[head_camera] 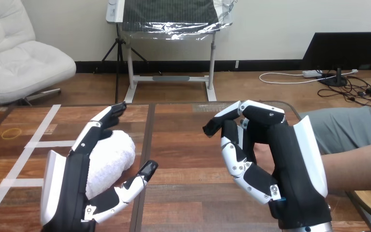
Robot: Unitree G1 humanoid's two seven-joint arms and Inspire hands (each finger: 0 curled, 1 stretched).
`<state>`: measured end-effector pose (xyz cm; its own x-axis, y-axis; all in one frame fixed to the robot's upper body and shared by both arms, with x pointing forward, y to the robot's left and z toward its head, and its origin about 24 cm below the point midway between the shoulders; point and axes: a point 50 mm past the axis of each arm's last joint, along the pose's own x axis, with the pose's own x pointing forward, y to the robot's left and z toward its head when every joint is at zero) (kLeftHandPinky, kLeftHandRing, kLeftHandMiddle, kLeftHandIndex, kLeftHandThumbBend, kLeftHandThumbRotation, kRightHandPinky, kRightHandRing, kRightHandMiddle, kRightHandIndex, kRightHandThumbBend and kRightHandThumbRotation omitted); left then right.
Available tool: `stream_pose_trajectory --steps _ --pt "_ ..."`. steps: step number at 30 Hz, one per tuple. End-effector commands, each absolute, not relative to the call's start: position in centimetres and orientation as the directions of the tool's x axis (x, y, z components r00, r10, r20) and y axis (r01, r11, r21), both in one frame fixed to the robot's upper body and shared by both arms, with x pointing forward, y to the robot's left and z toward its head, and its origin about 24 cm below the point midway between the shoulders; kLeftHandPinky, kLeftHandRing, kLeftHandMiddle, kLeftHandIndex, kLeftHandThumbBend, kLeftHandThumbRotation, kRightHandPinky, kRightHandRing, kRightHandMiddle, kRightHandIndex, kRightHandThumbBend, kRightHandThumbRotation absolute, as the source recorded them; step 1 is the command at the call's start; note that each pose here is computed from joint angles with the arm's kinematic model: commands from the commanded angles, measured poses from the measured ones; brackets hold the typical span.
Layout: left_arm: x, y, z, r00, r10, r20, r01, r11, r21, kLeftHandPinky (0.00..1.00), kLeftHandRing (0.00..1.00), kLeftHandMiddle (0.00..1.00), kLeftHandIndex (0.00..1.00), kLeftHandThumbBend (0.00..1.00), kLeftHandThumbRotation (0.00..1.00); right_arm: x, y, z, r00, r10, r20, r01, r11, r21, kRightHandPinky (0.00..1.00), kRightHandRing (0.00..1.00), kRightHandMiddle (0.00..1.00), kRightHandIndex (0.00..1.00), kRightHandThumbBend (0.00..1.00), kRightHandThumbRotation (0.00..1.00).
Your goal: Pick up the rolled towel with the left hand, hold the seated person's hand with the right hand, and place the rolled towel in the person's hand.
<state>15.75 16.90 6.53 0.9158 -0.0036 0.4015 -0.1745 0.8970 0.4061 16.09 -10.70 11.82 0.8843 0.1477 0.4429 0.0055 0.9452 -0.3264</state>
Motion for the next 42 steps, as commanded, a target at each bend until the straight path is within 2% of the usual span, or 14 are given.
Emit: stream_pose_trajectory --steps 1,8,13,19,30,35,38,42 --pt "16.32 16.59 8.21 0.874 0.019 0.486 -0.233 0.893 0.384 0.8 0.83 0.84 0.82 0.69 0.15 16.25 -10.58 13.03 0.861 0.082 0.501 0.019 0.981 -0.192 0.0 0.0 0.0 0.0 0.0 0.0" --pt "16.34 16.58 8.15 0.874 0.019 0.486 -0.238 0.889 0.392 0.79 0.83 0.84 0.82 0.69 0.14 16.44 -10.72 12.74 0.869 0.084 0.488 -0.033 0.993 -0.113 0.0 0.0 0.0 0.0 0.0 0.0" --pt "16.33 16.55 8.13 0.873 0.021 0.487 -0.241 0.886 0.395 0.78 0.82 0.83 0.82 0.7 0.14 16.59 -10.74 12.49 0.884 0.086 0.46 -0.115 0.993 0.034 0.0 0.0 0.0 0.0 0.0 0.0" --pt "16.35 16.52 8.1 0.872 0.024 0.49 -0.249 0.882 0.4 0.78 0.82 0.83 0.82 0.71 0.14 16.66 -10.73 12.37 0.895 0.069 0.44 -0.149 0.977 0.152 0.0 0.0 0.0 0.0 0.0 0.0" --pt "16.37 16.46 8.1 0.873 0.03 0.487 -0.275 0.855 0.439 0.76 0.82 0.83 0.82 0.71 0.18 16.88 -10.73 12.2 0.898 0.046 0.437 -0.149 0.967 0.205 0.0 0.0 0.0 0.0 0.0 0.0" --pt "16.44 16.5 8.08 0.876 0.048 0.479 -0.325 0.793 0.515 0.75 0.81 0.83 0.83 0.73 0.21 16.99 -10.69 12.09 0.908 0.017 0.419 -0.13 0.961 0.242 0.0 0.0 0.0 0.0 0.0 0.0" --pt "16.61 16.55 7.97 0.899 0.061 0.433 -0.353 0.685 0.637 0.72 0.81 0.84 0.84 0.76 0.28 17.01 -10.61 12.1 0.909 0.011 0.416 -0.126 0.96 0.249 0.0 0.0 0.0 0.0 0.0 0.0" --pt "16.9 16.61 7.92 0.909 0.068 0.411 -0.363 0.612 0.703 0.71 0.81 0.86 0.86 0.78 0.33 17.03 -10.6 12.08 0.908 0.014 0.418 -0.126 0.962 0.243 0.0 0.0 0.0 0.0 0.0 0.0"
